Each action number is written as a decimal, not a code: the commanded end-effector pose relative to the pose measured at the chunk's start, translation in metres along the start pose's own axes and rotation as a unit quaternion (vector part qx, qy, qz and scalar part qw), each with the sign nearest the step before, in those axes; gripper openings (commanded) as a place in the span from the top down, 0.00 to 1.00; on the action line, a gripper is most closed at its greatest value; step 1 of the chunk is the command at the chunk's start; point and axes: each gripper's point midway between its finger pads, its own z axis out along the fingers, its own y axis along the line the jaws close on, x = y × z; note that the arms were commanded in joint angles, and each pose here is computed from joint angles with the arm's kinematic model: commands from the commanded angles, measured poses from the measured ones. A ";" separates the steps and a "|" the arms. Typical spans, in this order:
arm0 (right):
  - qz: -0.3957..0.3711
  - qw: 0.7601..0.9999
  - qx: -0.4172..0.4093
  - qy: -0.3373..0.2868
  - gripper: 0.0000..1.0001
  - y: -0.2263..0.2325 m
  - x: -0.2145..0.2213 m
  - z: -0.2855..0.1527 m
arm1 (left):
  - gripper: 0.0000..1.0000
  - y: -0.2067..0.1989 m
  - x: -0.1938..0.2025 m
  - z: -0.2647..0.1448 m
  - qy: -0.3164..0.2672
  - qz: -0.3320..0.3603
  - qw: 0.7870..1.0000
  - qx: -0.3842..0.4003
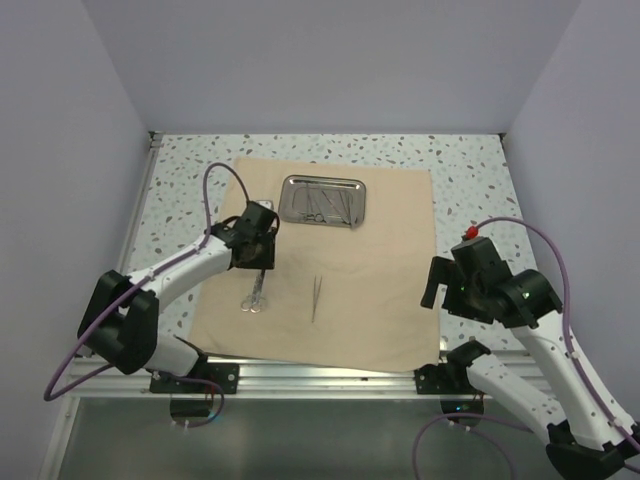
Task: Open and lay out the surgical kit
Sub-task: Place the medical item in the surgical kit, then pick up the medical item from the container.
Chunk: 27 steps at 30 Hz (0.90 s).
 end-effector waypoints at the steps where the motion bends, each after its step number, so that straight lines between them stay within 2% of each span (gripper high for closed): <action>1: 0.029 0.999 0.031 -0.010 0.02 -0.013 0.000 -0.005 | 0.52 -0.012 -0.020 -0.008 -0.044 -0.019 0.999 0.022; 2: 0.036 0.999 0.031 -0.012 0.02 -0.013 0.000 -0.005 | 0.32 -0.013 -0.024 -0.009 -0.047 -0.017 0.999 0.021; 4: 0.044 0.998 0.034 -0.017 0.02 -0.014 -0.002 -0.006 | 0.27 -0.018 -0.044 -0.012 -0.064 -0.010 0.998 0.020; 9: 0.057 0.997 0.042 -0.022 0.02 -0.015 -0.005 -0.006 | 0.27 -0.044 -0.115 -0.015 -0.114 0.012 0.993 0.024; 10: 0.057 0.997 0.046 -0.024 0.02 -0.015 -0.006 -0.007 | 0.27 -0.048 -0.117 0.002 -0.100 0.020 0.995 0.017; 12: 0.052 0.997 0.056 -0.024 0.02 -0.016 -0.009 -0.006 | 0.29 -0.064 -0.152 0.004 -0.124 0.027 0.992 0.023; 13: 0.051 0.997 0.058 -0.027 0.02 -0.016 -0.012 -0.007 | 0.29 -0.068 -0.151 0.029 -0.104 0.035 0.994 0.013; 14: 0.048 0.997 0.058 -0.027 0.02 -0.015 -0.014 -0.007 | 0.31 -0.070 -0.159 0.036 -0.105 0.039 0.994 0.011; 15: 0.045 0.997 0.062 -0.027 0.02 -0.014 -0.016 -0.006 | 0.31 -0.082 -0.184 0.034 -0.127 0.036 0.991 0.020; 17: 0.044 0.997 0.063 -0.031 0.02 -0.012 -0.022 -0.008 | 0.33 -0.091 -0.209 0.057 -0.130 0.032 0.991 0.019; 19: 0.041 0.996 0.072 -0.035 0.02 -0.010 -0.029 -0.008 | 0.35 -0.093 -0.219 0.073 -0.125 0.029 0.992 0.013; 20: 0.038 0.996 0.076 -0.035 0.02 -0.010 -0.031 -0.008 | 0.35 -0.091 -0.216 0.099 -0.107 0.029 0.994 0.004; 21: 0.038 0.995 0.082 -0.038 0.02 -0.011 -0.034 -0.008 | 0.35 -0.097 -0.239 0.096 -0.128 0.023 0.992 0.009; 22: 0.036 0.995 0.086 -0.036 0.02 -0.009 -0.036 -0.007 | 0.35 -0.094 -0.228 0.121 -0.102 0.026 0.994 -0.006; 23: 0.035 0.995 0.087 -0.036 0.02 -0.008 -0.038 -0.006 | 0.36 -0.099 -0.248 0.117 -0.122 0.021 0.992 0.001; 25: 0.032 0.994 0.094 -0.035 0.02 -0.007 -0.042 -0.003 | 0.37 -0.099 -0.242 0.143 -0.106 0.024 0.994 -0.004; 27: 0.031 0.994 0.098 -0.033 0.02 -0.005 -0.044 0.000 | 0.37 -0.101 -0.250 0.147 -0.115 0.021 0.993 -0.001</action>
